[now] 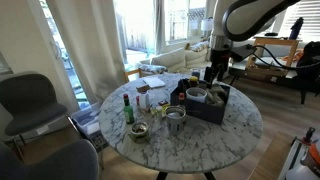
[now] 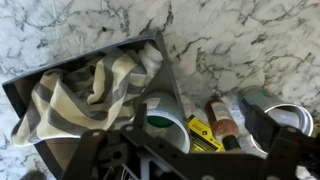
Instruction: Remove the towel from the box and put it on the table
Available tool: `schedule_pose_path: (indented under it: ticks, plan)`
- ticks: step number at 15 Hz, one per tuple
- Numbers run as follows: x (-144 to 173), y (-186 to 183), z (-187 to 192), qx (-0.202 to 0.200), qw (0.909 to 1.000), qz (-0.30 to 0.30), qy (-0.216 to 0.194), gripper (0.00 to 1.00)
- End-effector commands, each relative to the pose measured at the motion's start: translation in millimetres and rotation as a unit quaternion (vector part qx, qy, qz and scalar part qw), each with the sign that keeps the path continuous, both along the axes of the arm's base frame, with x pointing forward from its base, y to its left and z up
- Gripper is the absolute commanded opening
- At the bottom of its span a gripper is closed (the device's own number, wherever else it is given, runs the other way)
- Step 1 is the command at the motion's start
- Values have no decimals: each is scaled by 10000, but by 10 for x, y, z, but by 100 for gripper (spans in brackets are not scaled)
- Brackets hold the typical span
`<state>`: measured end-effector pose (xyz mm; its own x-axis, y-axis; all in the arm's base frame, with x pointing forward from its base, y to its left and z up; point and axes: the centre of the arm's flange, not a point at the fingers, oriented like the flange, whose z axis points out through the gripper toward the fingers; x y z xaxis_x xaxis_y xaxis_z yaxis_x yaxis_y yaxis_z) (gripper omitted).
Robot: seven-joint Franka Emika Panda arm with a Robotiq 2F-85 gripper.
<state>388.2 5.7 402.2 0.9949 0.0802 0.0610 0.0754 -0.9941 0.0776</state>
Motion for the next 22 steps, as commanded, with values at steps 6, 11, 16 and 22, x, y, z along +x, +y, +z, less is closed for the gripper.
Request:
schedule_pose_path:
  ticks: [6, 11, 16, 22]
  plan:
    - [220, -354, 74, -361, 9969, -292, -629, 100]
    - [628, -1410, 214, 117, 9836, -1363, -1177, 100]
    - [650, -1715, -98, 972, 9567, -2571, -961, 100]
    - [798, -2020, -629, 1584, 9179, -3530, -885, 100]
